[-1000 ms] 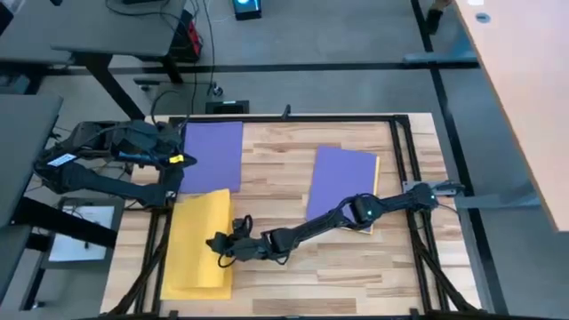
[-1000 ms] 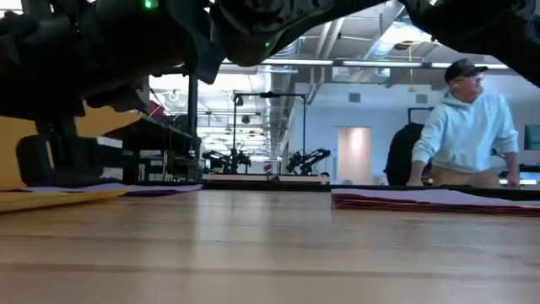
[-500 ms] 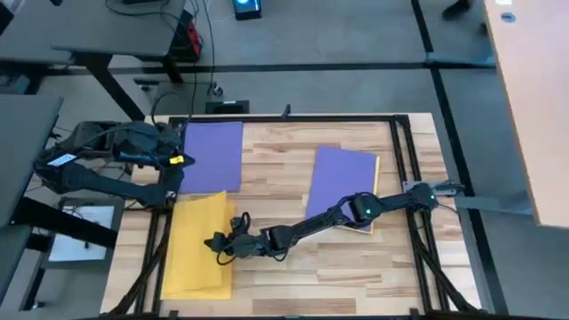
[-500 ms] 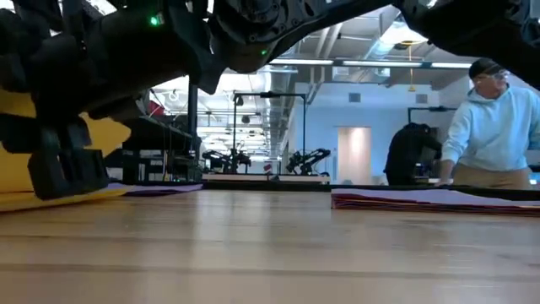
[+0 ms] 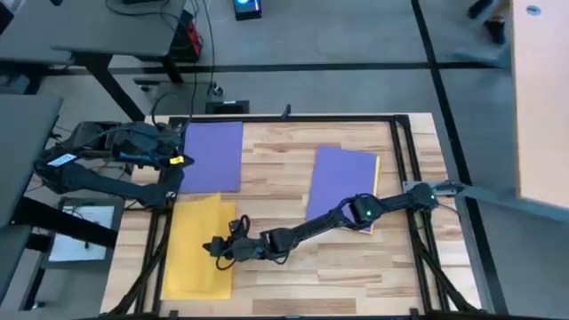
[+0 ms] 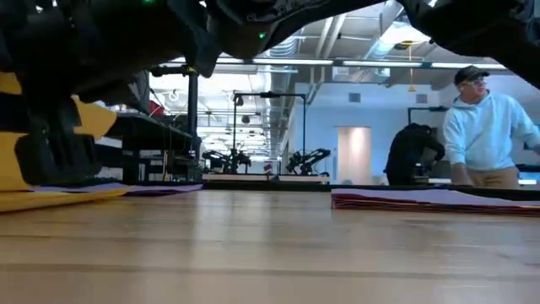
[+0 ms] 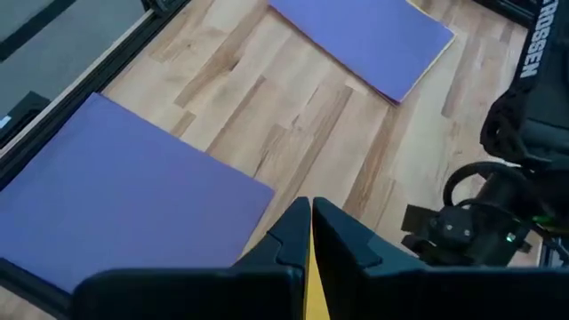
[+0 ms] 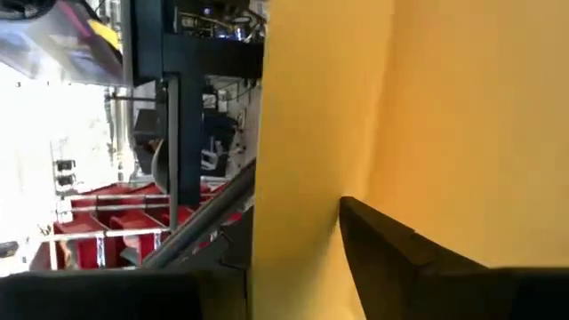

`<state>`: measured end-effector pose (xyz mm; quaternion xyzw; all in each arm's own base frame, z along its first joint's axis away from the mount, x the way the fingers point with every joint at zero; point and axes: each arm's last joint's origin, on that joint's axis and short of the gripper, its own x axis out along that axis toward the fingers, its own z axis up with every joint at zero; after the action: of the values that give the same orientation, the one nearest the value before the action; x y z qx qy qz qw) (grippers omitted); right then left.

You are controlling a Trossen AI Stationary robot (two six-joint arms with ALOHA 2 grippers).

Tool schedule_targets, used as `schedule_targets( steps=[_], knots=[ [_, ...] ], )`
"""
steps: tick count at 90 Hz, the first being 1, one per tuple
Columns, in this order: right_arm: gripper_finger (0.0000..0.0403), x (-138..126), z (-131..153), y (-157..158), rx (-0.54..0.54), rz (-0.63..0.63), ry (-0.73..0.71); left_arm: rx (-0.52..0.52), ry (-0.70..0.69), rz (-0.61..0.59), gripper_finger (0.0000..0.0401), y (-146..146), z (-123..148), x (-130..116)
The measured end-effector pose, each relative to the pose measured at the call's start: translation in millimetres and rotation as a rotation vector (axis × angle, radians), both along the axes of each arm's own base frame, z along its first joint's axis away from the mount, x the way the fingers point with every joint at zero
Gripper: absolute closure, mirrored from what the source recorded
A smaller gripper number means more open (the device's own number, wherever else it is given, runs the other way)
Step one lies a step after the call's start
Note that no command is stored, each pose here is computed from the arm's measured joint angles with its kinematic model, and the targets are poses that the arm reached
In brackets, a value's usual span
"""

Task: Organize paper
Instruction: Stack the yellow paper on top of the other yellow paper

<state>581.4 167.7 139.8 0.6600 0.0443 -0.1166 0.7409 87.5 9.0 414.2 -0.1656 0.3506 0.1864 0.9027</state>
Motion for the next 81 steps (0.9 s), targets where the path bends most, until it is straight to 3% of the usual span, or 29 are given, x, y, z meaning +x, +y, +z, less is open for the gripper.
schedule_targets(
  steps=[31,46,62,81],
  knots=[
    [0.0284,-2,-1,7,0.042,0.042,0.015,0.0,0.006,-0.001,0.0401,0,0,0],
    [0.0284,-2,1,5,0.006,0.072,0.023,0.011,0.01,-0.011,0.0401,0,0,-1],
    [0.0284,-3,1,0,-0.014,0.16,0.122,0.01,0.011,-0.011,0.0401,0,0,-1],
    [0.0284,-3,-4,-6,-0.02,0.177,0.172,0.013,0.022,-0.014,0.0401,0,-1,-1]
  ],
)
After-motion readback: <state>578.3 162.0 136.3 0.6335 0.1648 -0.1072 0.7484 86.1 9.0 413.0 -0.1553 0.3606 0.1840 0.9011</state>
